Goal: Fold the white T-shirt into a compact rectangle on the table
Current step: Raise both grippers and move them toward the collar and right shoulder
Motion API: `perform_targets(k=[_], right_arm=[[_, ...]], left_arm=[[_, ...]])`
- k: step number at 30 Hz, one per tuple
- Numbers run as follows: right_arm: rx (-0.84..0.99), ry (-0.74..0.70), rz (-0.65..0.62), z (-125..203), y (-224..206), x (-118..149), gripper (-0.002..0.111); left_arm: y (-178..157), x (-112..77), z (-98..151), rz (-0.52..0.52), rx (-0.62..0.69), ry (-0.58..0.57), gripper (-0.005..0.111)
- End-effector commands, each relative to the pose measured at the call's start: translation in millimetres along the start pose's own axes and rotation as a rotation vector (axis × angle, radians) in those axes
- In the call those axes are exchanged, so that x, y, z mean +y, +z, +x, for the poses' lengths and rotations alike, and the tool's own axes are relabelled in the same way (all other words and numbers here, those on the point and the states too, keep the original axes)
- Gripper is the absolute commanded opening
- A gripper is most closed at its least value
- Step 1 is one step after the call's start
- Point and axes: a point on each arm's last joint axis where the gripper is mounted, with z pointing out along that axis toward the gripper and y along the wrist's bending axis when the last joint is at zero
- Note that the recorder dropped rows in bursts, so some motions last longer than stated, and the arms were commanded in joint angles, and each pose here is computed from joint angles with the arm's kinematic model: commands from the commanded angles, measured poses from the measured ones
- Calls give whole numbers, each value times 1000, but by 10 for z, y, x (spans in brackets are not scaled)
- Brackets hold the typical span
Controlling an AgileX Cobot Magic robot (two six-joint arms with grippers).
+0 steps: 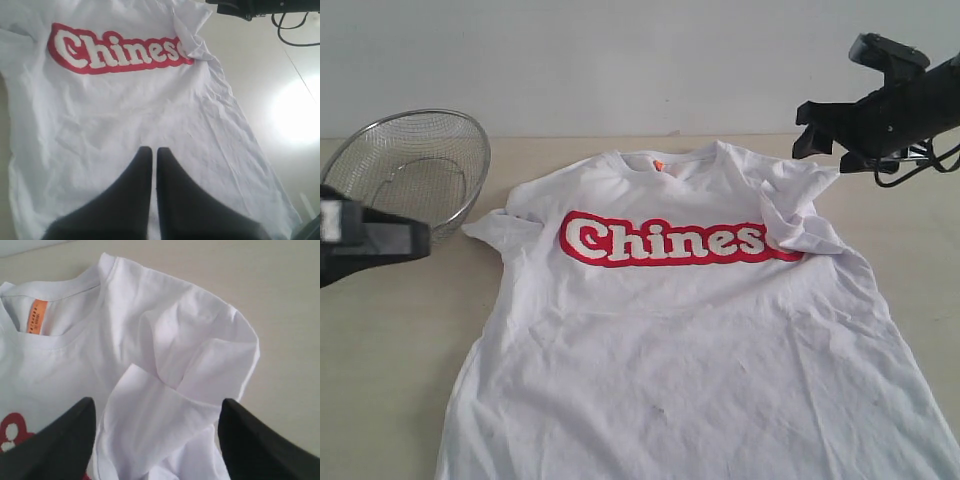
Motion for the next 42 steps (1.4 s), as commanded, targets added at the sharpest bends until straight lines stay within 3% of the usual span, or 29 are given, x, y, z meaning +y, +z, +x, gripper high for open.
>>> perform_targets(k=[1,6,12,16,21,27,32,33,35,38,42], right_arm=[[26,-5,-26,2,-45,39,62],[37,-7,-40,-1,-85,60,61],[37,-8,-48,-26,-165,71,41],[42,2,-51,-22,-165,74,32],[39,18,-48,-27,-167,66,31],[33,34,-37,-44,-197,-19,31],[39,37,-37,-43,-208,-45,31],[40,39,-40,-42,-208,-43,31],[27,39,-32,-53,-207,-50,31],[11,42,-15,-59,-177,-79,31],[-41,60,59,-43,5,-232,32]], left_arm=[[493,126,-301,25,84,-61,4],[1056,241,-662,89,146,-87,4],[1685,345,-1009,244,184,-109,4],[2031,529,-1182,359,214,-177,4],[2435,760,-1339,471,271,-239,4],[2829,896,-1451,580,348,-294,5],[3119,1113,-1595,574,318,-362,35],[3166,1224,-1622,555,320,-424,48],[3183,1263,-1684,545,312,-443,50],[3220,1097,-1698,526,333,-365,50],[3280,1022,-1644,527,361,-391,50]])
